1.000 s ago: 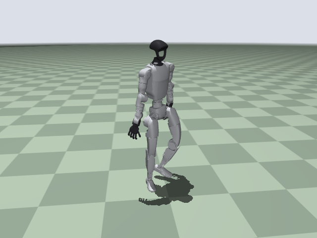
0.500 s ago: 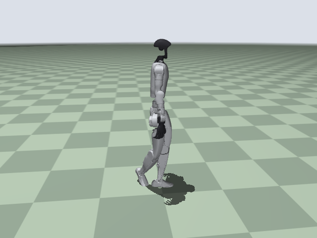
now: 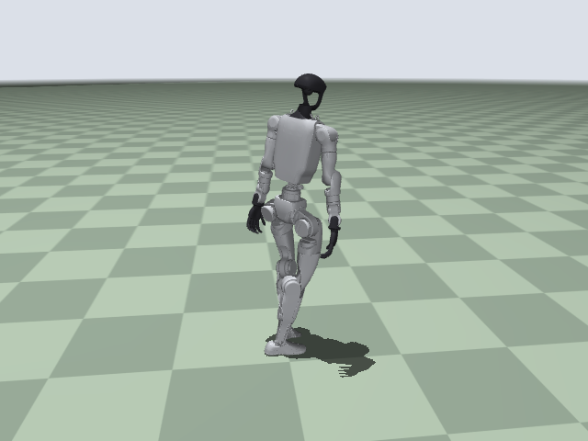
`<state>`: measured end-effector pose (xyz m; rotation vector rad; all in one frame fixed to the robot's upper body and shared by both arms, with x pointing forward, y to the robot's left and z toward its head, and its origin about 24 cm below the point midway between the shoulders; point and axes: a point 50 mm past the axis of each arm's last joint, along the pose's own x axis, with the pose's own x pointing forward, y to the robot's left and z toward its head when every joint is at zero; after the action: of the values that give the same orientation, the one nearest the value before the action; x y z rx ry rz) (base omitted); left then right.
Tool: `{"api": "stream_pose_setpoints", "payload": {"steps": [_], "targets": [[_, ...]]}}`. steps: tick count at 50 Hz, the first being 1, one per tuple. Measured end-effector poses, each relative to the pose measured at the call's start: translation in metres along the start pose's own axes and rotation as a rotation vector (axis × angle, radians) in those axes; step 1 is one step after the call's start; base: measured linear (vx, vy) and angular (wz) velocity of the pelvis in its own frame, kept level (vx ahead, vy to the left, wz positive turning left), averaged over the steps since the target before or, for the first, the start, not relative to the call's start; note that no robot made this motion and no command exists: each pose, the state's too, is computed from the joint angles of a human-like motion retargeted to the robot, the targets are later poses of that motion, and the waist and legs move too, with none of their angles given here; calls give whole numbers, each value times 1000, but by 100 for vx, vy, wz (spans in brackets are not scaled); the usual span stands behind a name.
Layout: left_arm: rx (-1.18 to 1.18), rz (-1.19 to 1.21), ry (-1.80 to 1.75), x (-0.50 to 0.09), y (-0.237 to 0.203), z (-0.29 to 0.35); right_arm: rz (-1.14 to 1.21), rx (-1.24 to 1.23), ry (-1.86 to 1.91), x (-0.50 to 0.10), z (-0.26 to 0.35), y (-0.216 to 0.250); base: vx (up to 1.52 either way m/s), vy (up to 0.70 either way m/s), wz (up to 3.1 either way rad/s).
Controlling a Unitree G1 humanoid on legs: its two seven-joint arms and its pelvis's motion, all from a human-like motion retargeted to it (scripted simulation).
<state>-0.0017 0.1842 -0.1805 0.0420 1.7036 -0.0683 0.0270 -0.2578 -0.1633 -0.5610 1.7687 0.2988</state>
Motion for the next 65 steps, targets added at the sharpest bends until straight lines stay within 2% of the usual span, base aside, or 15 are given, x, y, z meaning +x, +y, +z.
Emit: {"api": "stream_pose_setpoints", "payload": {"steps": [5, 10, 18, 23, 32, 40, 44, 50, 57, 60, 65], "targets": [[56, -92, 125, 2, -8, -36, -96, 17, -199, -12, 45, -16, 19, 1, 116], [170, -70, 152, 2, -4, -44, -35, 36, -384, -18, 65, -14, 26, 7, 98], [233, 11, 1, -1, 7, -4, -56, 16, -46, 4, -8, 3, 36, 13, 56], [235, 76, -155, -8, 12, 40, 73, -41, 148, 8, -50, 21, 31, 19, 84], [300, 106, -253, -18, 20, 71, 176, 87, 171, 11, -66, 55, 34, 5, 169], [374, 125, -217, -18, 34, 58, 308, 163, 292, 7, -89, 94, 55, -16, 123], [221, 128, -182, -14, 37, 39, 292, 78, 224, 9, -66, 80, 41, -25, 79], [0, 65, -147, -6, 25, 16, 90, 9, -37, 8, -12, 33, 28, -16, -1], [-147, -164, -220, -2, -2, 3, -20, -12, -290, -10, 40, -11, 28, -8, -28], [-203, -235, -222, -1, -13, 3, -37, -47, -348, -17, 58, -16, 15, -8, -14], [-138, -274, -224, -2, -18, 8, -5, -120, -357, -17, 66, -4, 27, -6, -63]]}}
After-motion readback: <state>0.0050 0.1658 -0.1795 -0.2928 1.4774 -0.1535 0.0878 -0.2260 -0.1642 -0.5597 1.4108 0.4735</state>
